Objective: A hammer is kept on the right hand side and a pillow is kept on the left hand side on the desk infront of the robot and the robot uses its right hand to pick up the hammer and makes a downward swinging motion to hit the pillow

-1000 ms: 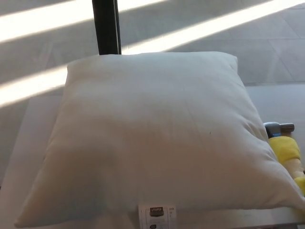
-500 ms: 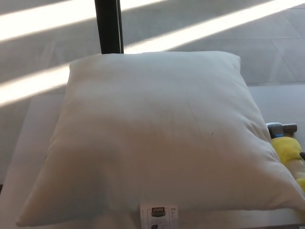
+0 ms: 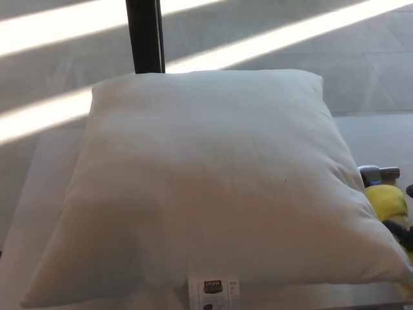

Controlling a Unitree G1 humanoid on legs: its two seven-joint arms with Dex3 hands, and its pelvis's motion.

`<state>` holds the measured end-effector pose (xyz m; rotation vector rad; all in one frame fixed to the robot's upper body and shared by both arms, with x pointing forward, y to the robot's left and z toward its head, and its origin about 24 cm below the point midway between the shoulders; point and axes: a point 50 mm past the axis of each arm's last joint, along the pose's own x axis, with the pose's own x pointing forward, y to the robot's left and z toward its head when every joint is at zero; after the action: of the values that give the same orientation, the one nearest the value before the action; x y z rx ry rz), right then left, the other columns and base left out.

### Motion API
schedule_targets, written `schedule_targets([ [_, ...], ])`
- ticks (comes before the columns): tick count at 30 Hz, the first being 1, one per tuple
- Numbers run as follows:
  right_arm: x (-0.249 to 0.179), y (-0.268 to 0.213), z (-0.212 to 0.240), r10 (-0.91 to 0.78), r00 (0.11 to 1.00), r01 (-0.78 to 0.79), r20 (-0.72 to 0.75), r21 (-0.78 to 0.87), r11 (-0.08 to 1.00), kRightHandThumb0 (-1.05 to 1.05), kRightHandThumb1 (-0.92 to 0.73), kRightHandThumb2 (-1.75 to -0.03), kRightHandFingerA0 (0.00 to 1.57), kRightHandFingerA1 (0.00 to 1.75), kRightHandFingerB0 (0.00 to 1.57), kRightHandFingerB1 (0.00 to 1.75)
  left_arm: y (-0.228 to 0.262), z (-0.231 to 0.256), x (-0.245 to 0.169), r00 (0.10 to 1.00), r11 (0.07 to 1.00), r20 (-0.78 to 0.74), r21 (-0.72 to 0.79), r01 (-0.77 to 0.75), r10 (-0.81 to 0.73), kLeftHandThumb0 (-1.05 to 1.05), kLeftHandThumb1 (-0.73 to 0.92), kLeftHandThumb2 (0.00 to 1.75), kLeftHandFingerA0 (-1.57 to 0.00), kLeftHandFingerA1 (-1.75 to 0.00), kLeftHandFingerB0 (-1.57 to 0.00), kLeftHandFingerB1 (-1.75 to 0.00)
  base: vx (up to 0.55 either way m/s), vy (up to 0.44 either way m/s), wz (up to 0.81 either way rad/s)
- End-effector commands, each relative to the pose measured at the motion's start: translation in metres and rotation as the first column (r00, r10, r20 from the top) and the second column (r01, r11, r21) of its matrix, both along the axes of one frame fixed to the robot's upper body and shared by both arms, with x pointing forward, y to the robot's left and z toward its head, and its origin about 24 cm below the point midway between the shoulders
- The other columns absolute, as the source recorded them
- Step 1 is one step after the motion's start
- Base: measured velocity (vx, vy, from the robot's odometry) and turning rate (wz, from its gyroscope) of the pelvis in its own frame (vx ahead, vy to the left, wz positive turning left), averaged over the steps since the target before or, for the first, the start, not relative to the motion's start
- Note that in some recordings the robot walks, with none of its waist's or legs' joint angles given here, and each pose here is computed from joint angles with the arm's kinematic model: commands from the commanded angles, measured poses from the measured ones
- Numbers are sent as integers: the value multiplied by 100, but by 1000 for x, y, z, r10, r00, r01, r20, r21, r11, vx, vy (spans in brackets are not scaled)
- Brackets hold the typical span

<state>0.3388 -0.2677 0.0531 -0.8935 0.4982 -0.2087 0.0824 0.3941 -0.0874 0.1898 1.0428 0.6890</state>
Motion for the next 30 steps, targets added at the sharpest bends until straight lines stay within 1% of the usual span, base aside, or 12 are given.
schedule_targets([
  [1, 2, 9, -5, 10, 1000, -10, -23, -2, 1000, -73, -50, -85, 14, 54, 20, 43, 2, 2, 0, 1000, 1000, 0, 19, 20, -20, -51, 49, 55, -82, -64, -71, -51, 0, 0, 0],
  [4, 3, 8, -5, -3, 1000, 3, -29, -17, 1000, -73, -49, -84, 13, 54, 19, 42, 2, 2, 1, 999, 999, -6, 26, 37, -37, -52, 50, 56, -82, -63, -70, -50, 0, 0, 0],
  [5, 1, 3, -7, -32, 998, 30, -52, -32, 999, -69, -62, -59, 17, 52, 26, 30, 2, 2, 1, 1000, 1000, 6, 20, 14, -14, -51, 49, 55, -83, -65, -69, -51, 0, 0, 0],
  [6, 0, 0, -9, -49, 997, 46, -65, -37, 998, -70, -62, -59, 16, 53, 26, 30, 2, 2, 2, 1000, 1000, 5, 15, 17, -17, -51, 50, 56, -81, -64, -68, -51, 0, 0, 0],
  [7, -2, -4, -12, -61, 995, 58, -80, -43, 997, -73, -50, -84, 11, 54, 18, 42, 2, 2, 1, 1000, 1000, 12, 12, 11, -11, -49, 50, 56, -81, -65, -68, -52, 0, 0, 0],
  [12, -13, -11, -30, -128, 982, 118, -136, -80, 990, -73, -48, -83, 11, 58, 17, 42, 1, 2, 2, 1000, 1000, 11, 14, 17, -17, -51, 49, 55, -85, -69, -72, -53, 0, 0, 0],
  [17, -22, -9, -45, -175, 959, 150, -224, -125, 981, -71, -47, -82, 0, 44, 11, 40, -2, 0, 2, 999, 998, -5, 19, 52, -52, -55, 48, 55, -84, -67, -72, -52, 0, 0, 0],
  [18, -24, -9, -48, -188, 951, 160, -245, -130, 978, -63, -57, -67, 0, 34, 10, 28, -1, 0, 1, 999, 999, -10, 21, 49, -49, -54, 48, 55, -85, -66, -71, -52, 0, 0, 0],
  [21, -29, -9, -54, -208, 937, 168, -279, -161, 973, -62, -58, -59, 0, 40, 10, 28, -1, 0, 1, 998, 998, -21, 26, 56, -56, -54, 48, 55, -85, -67, -70, -52, 0, 0, 0],
  [26, -32, -2, -64, -212, 914, 167, -346, -158, 973, -63, -57, -62, 0, 40, 10, 27, -1, 0, 1, 997, 997, -12, 19, 74, -73, -56, 48, 55, -87, -71, -74, -52, 0, 0, 0],
  [27, -30, 3, -64, -188, 913, 123, -361, -196, 973, -71, -45, -83, 0, 41, 8, 32, -2, 0, 2, 997, 997, -7, 15, 77, -77, -58, 49, 55, -86, -70, -76, -51, 0, 0, 0],
  [30, -28, 12, -64, -159, 916, 79, -368, -223, 972, -74, -45, -80, 0, 41, 3, 29, -4, -2, 2, 996, 996, -8, 12, 87, -87, -59, 50, 55, -86, -69, -75, -50, 0, 0, 0],
])
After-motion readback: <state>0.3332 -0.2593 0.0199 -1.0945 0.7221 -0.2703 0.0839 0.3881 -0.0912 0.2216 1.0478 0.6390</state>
